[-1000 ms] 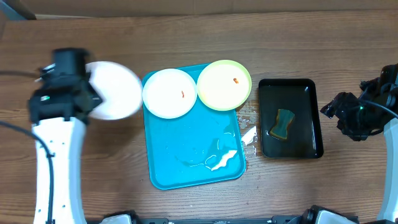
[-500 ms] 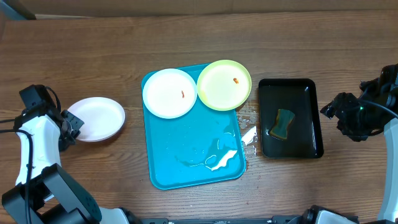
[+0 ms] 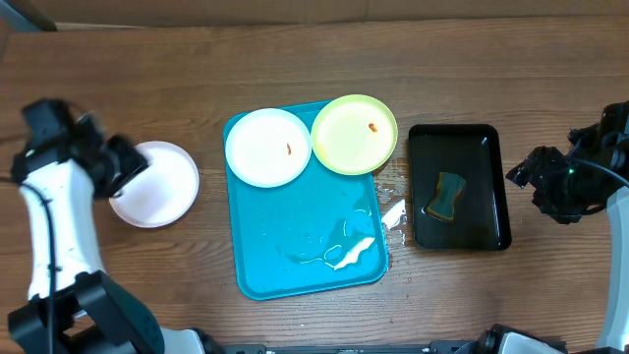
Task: Clean dirty plates on tray and stack at the side
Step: 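Move the left gripper to the rim of the back white plate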
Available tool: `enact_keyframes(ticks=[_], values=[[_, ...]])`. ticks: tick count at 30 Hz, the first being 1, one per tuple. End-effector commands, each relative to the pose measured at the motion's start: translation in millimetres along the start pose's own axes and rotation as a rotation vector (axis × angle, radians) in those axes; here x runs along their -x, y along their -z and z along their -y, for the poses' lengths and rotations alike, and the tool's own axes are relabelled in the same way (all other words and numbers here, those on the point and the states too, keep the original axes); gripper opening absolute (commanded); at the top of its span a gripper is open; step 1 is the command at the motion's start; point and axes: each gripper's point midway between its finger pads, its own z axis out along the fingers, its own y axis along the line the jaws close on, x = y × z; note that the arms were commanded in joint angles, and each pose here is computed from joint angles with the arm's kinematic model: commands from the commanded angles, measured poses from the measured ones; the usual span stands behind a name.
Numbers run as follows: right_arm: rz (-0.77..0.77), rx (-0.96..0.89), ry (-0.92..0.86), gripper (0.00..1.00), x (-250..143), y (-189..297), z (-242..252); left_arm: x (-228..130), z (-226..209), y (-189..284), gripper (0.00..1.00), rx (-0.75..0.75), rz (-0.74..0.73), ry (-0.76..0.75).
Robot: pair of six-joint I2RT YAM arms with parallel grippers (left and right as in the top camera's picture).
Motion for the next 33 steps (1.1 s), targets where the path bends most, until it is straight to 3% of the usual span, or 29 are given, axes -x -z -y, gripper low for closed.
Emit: enact_keyframes(ticks=[1,5,9,12,16,33], values=[[0.009,0.011,0.004,0.65,2,3,-2,-23,78,-2,0.6,-0.152,-0.037,-0.272],[0.009,0.011,0.005,0.65,2,3,-2,-44,120,-27,0.66,-0.036,-0.026,-0.465],[0.009,0.011,0.008,0.65,2,3,-2,-61,145,-55,0.71,0.046,-0.021,-0.537],[0.008,0.011,0.007,0.65,1,3,-2,-69,141,-80,0.69,0.131,-0.038,-0.483],[0.005,0.009,0.006,0.65,1,3,-1,-78,124,-107,0.57,0.2,-0.095,-0.352],[0.002,0.008,0.005,0.65,0,3,-1,-68,88,-104,0.56,0.35,-0.074,-0.27]])
